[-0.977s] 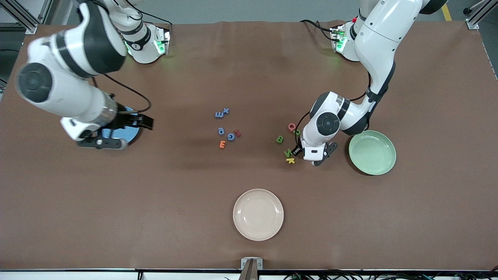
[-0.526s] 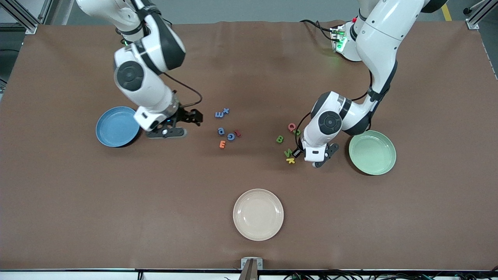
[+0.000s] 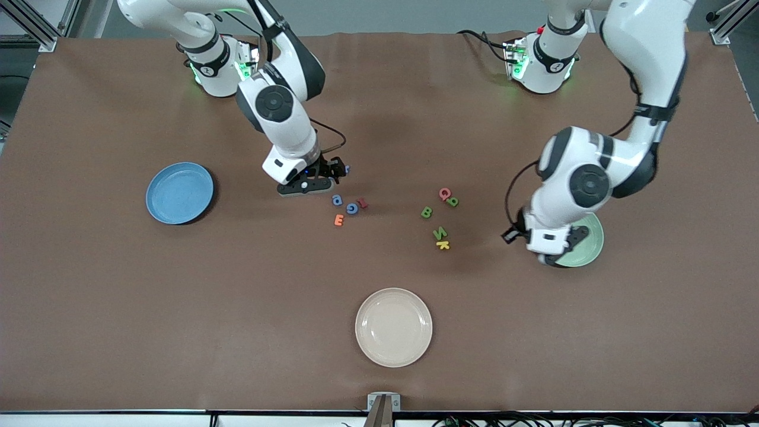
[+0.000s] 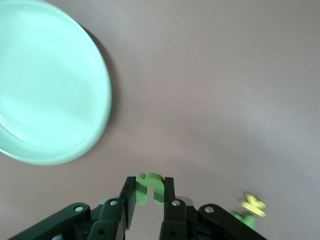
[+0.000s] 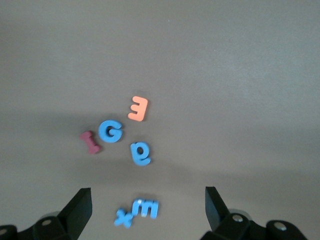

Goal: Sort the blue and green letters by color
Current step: 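Place the u on the green plate while the right gripper grasps the blue e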

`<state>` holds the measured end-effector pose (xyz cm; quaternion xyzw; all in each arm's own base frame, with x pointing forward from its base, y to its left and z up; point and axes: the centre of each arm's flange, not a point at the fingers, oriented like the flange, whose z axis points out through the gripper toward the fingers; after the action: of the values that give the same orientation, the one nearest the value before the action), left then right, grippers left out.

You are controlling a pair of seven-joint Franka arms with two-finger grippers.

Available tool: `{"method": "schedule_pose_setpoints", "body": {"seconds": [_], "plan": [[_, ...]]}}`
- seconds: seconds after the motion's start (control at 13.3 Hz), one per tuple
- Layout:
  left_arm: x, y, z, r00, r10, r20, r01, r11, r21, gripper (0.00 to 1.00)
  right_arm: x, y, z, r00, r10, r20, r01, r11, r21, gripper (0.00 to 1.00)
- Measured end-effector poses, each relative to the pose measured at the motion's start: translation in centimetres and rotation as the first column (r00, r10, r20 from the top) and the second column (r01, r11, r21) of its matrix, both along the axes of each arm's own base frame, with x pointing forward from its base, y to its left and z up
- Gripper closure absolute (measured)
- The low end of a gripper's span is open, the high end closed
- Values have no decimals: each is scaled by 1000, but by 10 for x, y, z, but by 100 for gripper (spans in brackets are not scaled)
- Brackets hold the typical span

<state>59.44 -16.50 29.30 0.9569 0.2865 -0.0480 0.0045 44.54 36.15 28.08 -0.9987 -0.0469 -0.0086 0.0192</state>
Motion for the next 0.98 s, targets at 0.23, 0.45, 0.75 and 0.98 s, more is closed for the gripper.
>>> {"method": "schedule_pose_setpoints", "body": {"seconds": [0.23,0.45,0.75,0.98], "plan": [[5,70,-18,994,-108,-30,108,994,-16,74,-6,13,-38,1000,19,12,-19,1000,-10,0],[2,120,-33,977,-205,-52,203,978,-41,74,-2,23,-60,999,37,11,-37,999,-21,0],[-8,168,-54,957,-281,-75,275,958,-77,74,2,31,-80,997,78,13,-77,996,-53,5],[-12,167,-67,953,-292,-85,285,954,-87,57,3,28,-86,997,79,8,-78,995,-65,13]]}}
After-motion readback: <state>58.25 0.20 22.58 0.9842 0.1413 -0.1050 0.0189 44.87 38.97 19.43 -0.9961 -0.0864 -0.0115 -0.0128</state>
